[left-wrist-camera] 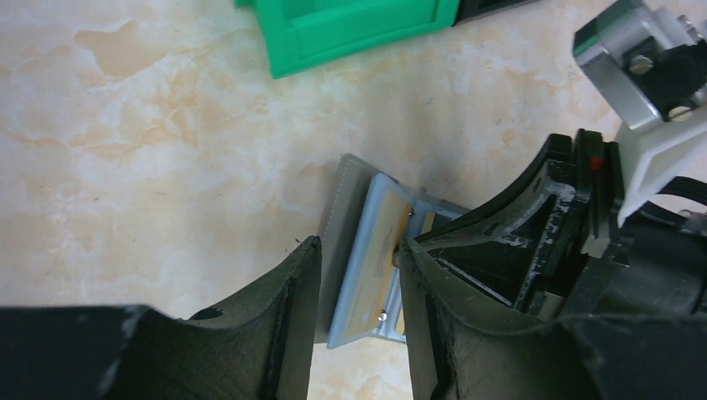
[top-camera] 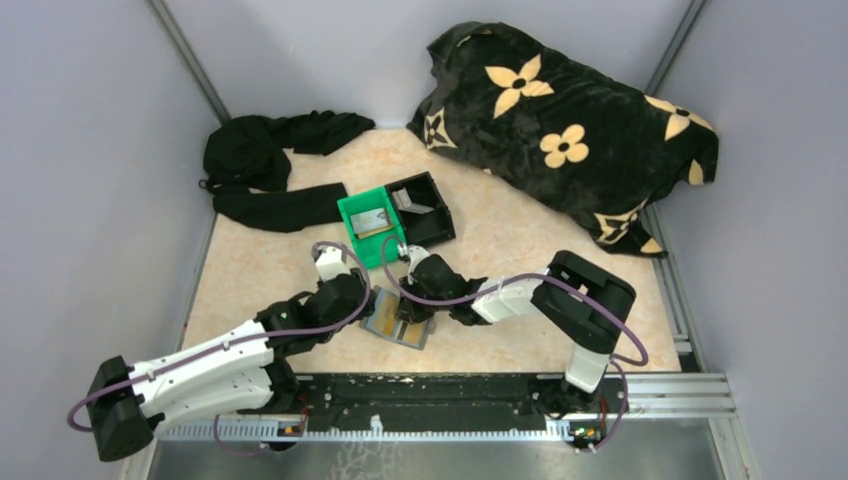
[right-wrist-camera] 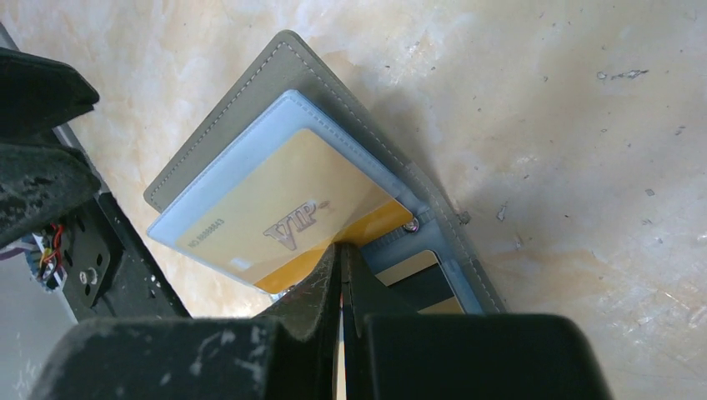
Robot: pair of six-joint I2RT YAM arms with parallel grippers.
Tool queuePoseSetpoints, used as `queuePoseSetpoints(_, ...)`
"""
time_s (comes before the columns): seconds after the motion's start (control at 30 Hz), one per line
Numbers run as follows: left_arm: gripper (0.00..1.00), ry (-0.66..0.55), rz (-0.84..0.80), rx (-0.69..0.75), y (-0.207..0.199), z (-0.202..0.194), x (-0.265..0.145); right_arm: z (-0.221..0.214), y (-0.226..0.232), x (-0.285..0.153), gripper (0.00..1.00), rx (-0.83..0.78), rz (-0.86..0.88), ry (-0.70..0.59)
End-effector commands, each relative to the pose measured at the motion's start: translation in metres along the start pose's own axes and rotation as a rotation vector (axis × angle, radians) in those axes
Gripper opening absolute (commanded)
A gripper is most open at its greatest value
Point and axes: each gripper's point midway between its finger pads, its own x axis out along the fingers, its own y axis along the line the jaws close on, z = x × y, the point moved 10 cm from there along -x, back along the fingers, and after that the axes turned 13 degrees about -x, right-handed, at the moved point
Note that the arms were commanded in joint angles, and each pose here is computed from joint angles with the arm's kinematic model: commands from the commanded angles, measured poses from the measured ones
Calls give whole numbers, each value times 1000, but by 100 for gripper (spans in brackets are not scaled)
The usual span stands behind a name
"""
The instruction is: Take the credit cards out of the card holder
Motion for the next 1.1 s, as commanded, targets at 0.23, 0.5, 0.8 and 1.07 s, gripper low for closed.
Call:
queuePoseSetpoints(0.23, 33, 47, -253, 92, -32, -5, 9, -3, -3, -9, 0, -10, -64, 9)
queuePoseSetpoints(0.5, 20, 147, -219, 171, -18, -32, 29, -4, -2, -15, 0, 13, -65, -12)
queuePoseSetpoints(0.8, 26, 178, -36, 139, 26, -64, 50, 9, 2, -52, 0, -10, -105, -115)
queuePoseSetpoints(1.07, 29, 212, -21, 152, 14, -68, 58, 1, 33, -57, 0, -60, -18, -96)
